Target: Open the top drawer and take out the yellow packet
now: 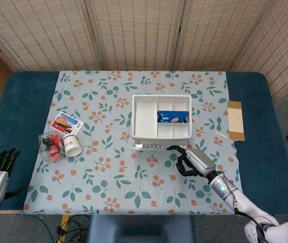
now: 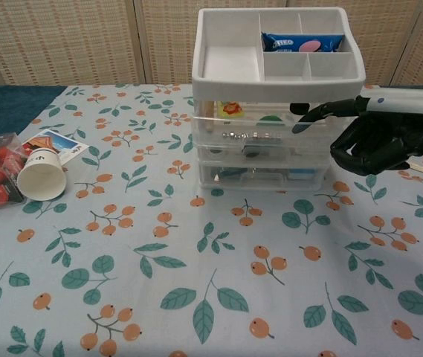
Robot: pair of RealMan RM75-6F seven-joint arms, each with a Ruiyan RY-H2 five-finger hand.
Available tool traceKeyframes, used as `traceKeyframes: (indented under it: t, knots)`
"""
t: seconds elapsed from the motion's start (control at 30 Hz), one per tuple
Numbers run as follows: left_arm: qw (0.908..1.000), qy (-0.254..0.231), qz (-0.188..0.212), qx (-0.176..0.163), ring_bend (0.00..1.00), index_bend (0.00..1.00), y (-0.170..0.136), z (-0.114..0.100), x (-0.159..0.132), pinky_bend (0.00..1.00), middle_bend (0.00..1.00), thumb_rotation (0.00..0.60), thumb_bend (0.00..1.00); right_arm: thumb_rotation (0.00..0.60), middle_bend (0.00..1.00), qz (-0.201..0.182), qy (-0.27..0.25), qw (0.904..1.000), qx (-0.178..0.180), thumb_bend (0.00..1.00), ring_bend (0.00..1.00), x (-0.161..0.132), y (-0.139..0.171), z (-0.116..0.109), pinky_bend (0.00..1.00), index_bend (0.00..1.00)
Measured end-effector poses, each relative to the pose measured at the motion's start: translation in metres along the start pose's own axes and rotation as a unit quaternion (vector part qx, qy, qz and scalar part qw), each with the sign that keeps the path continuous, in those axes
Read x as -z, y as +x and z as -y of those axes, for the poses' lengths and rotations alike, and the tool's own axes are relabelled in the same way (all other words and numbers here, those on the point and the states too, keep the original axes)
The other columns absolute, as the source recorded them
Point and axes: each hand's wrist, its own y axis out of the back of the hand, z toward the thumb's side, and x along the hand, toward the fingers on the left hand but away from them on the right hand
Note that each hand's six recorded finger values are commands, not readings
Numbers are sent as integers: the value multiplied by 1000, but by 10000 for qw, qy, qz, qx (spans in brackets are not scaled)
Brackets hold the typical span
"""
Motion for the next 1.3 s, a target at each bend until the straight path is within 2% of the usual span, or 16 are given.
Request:
traceKeyframes:
  t: [0.37, 1.3]
  knots:
    - [10000, 5, 17, 18, 29, 69, 0, 1, -2, 74, 62, 600, 187, 600, 763, -109, -71, 9999, 113, 598, 936, -2, 9, -2, 879, 200]
    - [10000, 38, 14, 11, 28, 69, 0, 0, -3, 74, 62, 600, 187, 600, 768, -272, 59, 9994, -187, 599, 940, -7, 39, 14, 879, 200]
